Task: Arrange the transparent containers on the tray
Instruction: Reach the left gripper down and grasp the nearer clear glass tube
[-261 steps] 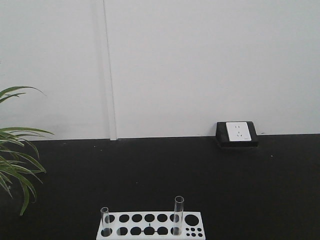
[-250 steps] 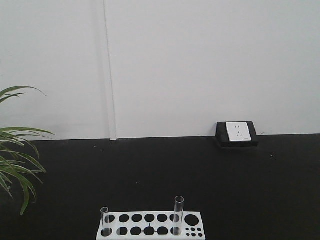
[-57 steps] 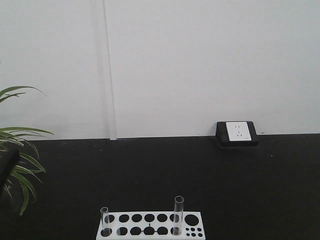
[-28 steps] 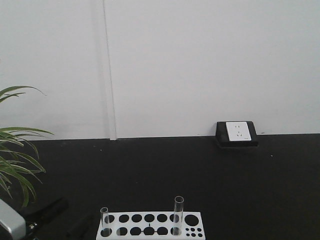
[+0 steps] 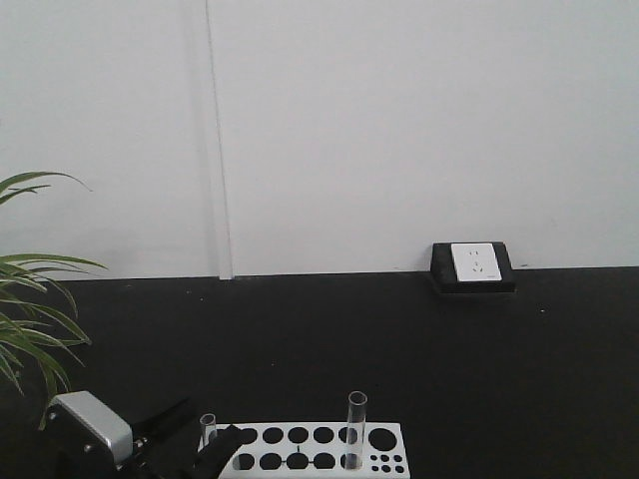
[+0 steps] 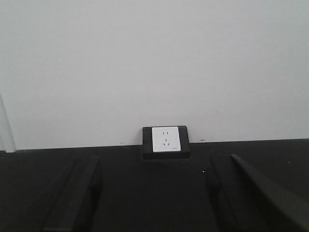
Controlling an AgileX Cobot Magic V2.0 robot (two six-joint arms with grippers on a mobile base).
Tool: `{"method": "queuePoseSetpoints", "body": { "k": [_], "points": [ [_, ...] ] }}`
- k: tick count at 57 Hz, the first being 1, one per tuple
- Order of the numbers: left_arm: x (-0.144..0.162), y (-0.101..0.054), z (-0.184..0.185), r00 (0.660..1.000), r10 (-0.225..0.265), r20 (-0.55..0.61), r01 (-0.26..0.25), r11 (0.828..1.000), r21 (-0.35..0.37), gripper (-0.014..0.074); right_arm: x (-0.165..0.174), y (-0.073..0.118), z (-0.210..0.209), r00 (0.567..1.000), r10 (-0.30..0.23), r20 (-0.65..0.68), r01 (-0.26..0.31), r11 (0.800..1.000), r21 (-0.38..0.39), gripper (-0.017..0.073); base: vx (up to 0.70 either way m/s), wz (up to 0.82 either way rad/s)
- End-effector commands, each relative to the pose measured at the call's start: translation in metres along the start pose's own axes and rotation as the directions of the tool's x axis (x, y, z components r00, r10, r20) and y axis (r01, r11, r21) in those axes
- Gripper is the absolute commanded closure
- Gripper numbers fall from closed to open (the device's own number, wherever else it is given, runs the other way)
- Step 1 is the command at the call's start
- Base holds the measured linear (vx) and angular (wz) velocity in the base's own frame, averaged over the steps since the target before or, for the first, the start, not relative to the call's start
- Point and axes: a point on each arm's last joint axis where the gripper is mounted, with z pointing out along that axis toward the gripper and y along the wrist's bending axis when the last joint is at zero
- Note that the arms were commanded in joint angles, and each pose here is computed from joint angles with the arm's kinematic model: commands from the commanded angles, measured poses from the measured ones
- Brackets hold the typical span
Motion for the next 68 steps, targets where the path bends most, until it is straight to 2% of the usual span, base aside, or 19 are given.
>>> {"method": "queuePoseSetpoints", "body": {
  "k": [1, 11, 18, 28, 33, 43, 50, 54, 68],
  "points": [
    [-0.020, 0.000, 0.009, 0.991, -0.008, 0.130, 0.007, 1.000, 0.007, 0.0092, -0.020, 0.000, -0.003, 0.992, -0.020, 0.124, 0.020, 1.000, 0.000, 0.0055, 0.00, 0.00],
    [-0.016, 0.003, 0.022, 0.992, -0.013, 0.122, 0.013, 1.000, 0.007, 0.0092, -0.020, 0.000, -0.003, 0.992, -0.023, 0.124, 0.023, 1.000, 0.000, 0.0055, 0.00, 0.00],
    [-0.014, 0.006, 0.032, 0.991, -0.057, 0.122, 0.056, 0.998, 0.009, 0.0092, -0.020, 0.000, -0.003, 0.992, -0.023, 0.124, 0.023, 1.000, 0.000, 0.0055, 0.00, 0.00],
    [-0.012, 0.008, 0.039, 0.990, -0.085, 0.116, 0.084, 0.996, 0.012, 0.0108, -0.020, 0.000, -0.003, 0.992, -0.023, 0.124, 0.023, 1.000, 0.000, 0.0055, 0.00, 0.00],
    [-0.012, 0.008, 0.039, 0.991, -0.084, 0.108, 0.083, 0.996, 0.010, 0.0155, -0.020, 0.000, -0.003, 0.992, -0.023, 0.124, 0.023, 1.000, 0.000, 0.0055, 0.00, 0.00],
    [-0.010, 0.008, 0.039, 0.993, -0.082, 0.081, 0.081, 0.997, 0.005, 0.0332, -0.020, 0.000, -0.003, 0.992, -0.023, 0.124, 0.023, 1.000, 0.000, 0.0055, 0.00, 0.00],
    [-0.010, 0.008, 0.039, 0.993, -0.082, 0.082, 0.081, 0.997, 0.006, 0.0517, -0.020, 0.000, -0.003, 0.992, -0.023, 0.124, 0.023, 1.000, 0.000, 0.0055, 0.00, 0.00],
    [-0.010, 0.008, 0.039, 0.993, -0.082, 0.083, 0.081, 0.997, 0.006, 0.0592, -0.020, 0.000, -0.003, 0.992, -0.023, 0.124, 0.023, 1.000, 0.000, 0.0055, 0.00, 0.00],
    [-0.021, 0.007, 0.036, 0.990, -0.074, 0.118, 0.074, 0.997, 0.010, 0.0601, -0.020, 0.000, -0.003, 0.992, -0.023, 0.124, 0.023, 1.000, 0.000, 0.0055, 0.00, 0.00]
  ]
}}
